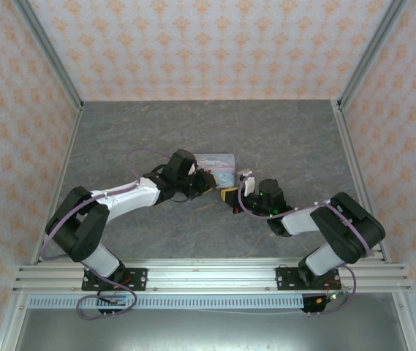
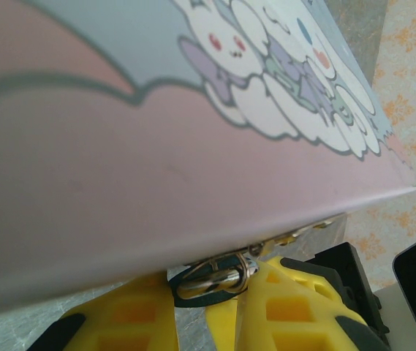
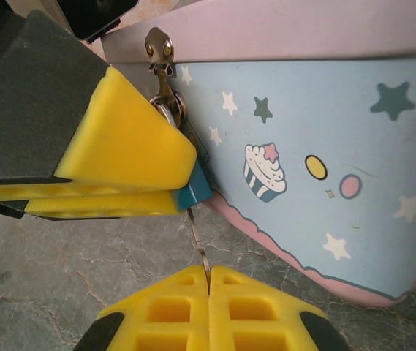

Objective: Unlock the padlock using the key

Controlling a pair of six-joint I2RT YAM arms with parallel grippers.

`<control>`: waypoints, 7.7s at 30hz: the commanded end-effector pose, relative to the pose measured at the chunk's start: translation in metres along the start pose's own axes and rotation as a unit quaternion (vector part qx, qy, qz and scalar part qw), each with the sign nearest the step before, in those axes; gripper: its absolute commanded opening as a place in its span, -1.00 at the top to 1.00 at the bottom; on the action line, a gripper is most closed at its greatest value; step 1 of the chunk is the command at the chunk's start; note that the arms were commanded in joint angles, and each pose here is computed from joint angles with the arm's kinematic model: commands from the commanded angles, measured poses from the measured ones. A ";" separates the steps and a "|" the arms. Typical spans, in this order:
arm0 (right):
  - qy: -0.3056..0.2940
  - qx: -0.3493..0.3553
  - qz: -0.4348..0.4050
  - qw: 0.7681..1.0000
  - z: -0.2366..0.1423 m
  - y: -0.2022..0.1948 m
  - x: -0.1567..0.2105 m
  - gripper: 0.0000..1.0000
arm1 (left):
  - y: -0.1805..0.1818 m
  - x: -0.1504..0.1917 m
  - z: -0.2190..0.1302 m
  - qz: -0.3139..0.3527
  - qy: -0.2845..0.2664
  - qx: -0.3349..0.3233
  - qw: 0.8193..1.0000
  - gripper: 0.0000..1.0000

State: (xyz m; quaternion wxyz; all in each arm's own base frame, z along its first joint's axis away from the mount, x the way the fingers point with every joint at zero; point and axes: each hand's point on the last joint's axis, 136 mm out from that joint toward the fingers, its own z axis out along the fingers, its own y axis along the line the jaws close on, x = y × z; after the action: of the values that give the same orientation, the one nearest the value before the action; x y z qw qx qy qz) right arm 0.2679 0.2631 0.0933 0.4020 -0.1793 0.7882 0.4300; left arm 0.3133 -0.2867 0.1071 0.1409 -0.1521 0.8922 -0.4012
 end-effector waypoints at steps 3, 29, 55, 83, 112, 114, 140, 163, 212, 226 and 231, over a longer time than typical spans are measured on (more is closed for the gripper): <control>-0.036 -0.020 -0.020 0.999 0.002 0.010 -0.023 1.00 | -0.014 0.001 -0.009 0.006 0.004 0.030 1.000 0.74; -0.047 -0.018 -0.015 0.999 0.000 0.006 -0.024 1.00 | -0.019 0.002 -0.010 -0.004 0.007 0.041 0.999 0.74; -0.026 -0.030 -0.011 0.999 -0.002 0.009 -0.014 1.00 | -0.022 -0.004 -0.007 -0.015 0.000 0.047 0.999 0.74; -0.037 -0.020 -0.012 0.999 -0.003 0.007 -0.021 1.00 | -0.024 -0.002 -0.009 -0.012 0.005 0.053 0.999 0.74; -0.044 -0.045 0.005 0.998 -0.012 0.010 -0.024 1.00 | -0.028 -0.007 -0.013 -0.031 0.004 0.078 0.996 0.74; -0.042 -0.051 0.005 0.998 -0.011 0.012 -0.024 1.00 | -0.028 -0.008 -0.013 -0.034 0.003 0.080 0.996 0.74; -0.060 -0.039 0.012 0.997 -0.011 0.005 -0.034 1.00 | -0.026 -0.009 -0.013 -0.035 0.003 0.078 0.996 0.75; -0.065 -0.055 0.016 0.996 -0.004 0.009 -0.041 1.00 | -0.028 -0.007 -0.014 -0.031 0.008 0.081 0.996 0.75; -0.080 -0.043 0.013 0.996 -0.011 0.007 -0.044 1.00 | -0.027 -0.007 -0.014 -0.035 0.006 0.080 0.996 0.75; -0.076 -0.041 0.015 0.996 -0.011 0.006 -0.041 1.00 | -0.033 -0.009 -0.015 -0.043 0.005 0.094 0.995 0.75; -0.082 -0.052 0.022 0.995 -0.007 0.007 -0.044 1.00 | -0.039 -0.009 -0.016 -0.045 0.008 0.106 0.993 0.75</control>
State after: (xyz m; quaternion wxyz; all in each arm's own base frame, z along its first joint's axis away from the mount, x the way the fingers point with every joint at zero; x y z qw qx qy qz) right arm 0.2819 0.2551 0.1162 0.4202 -0.1399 0.7581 0.4787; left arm 0.3199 -0.2906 0.1234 0.1201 -0.1888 0.8585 -0.4614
